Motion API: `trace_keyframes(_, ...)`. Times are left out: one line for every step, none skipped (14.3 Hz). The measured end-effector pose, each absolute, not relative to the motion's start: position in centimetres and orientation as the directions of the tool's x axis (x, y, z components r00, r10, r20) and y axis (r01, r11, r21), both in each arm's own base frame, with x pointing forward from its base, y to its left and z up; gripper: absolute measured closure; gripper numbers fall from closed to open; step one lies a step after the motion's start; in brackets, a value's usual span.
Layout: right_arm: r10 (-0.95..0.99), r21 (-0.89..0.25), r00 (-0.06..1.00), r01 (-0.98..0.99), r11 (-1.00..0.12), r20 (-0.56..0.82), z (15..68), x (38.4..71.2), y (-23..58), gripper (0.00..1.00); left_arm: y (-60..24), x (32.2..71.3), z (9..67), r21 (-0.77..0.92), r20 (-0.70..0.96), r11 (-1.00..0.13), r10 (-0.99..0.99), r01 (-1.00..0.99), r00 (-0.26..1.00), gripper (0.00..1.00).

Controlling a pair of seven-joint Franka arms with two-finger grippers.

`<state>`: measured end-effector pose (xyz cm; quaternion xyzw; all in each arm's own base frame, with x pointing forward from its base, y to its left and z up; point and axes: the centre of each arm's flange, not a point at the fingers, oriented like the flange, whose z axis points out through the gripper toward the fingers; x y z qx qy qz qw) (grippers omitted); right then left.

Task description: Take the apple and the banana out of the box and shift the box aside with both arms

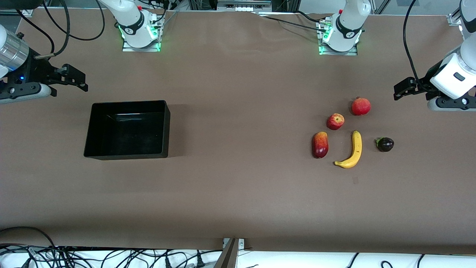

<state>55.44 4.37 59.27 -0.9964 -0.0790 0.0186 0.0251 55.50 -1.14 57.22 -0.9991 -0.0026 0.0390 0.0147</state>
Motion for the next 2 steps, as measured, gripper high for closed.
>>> trace_keyframes(0.159, -0.053, 0.987, 0.156, -0.986, -0.037, 59.17, 55.48, 4.38, 0.00, -1.16, 55.50, 57.23, -0.030, -0.078, -1.000, 0.006, 0.004, 0.997, 0.00)
trace_keyframes(0.159, -0.053, 0.986, 0.156, -0.986, -0.044, 59.11, 55.44, 4.38, 0.00, -1.16, 55.50, 57.24, -0.030, -0.077, -1.000, 0.006, 0.004, 0.997, 0.00)
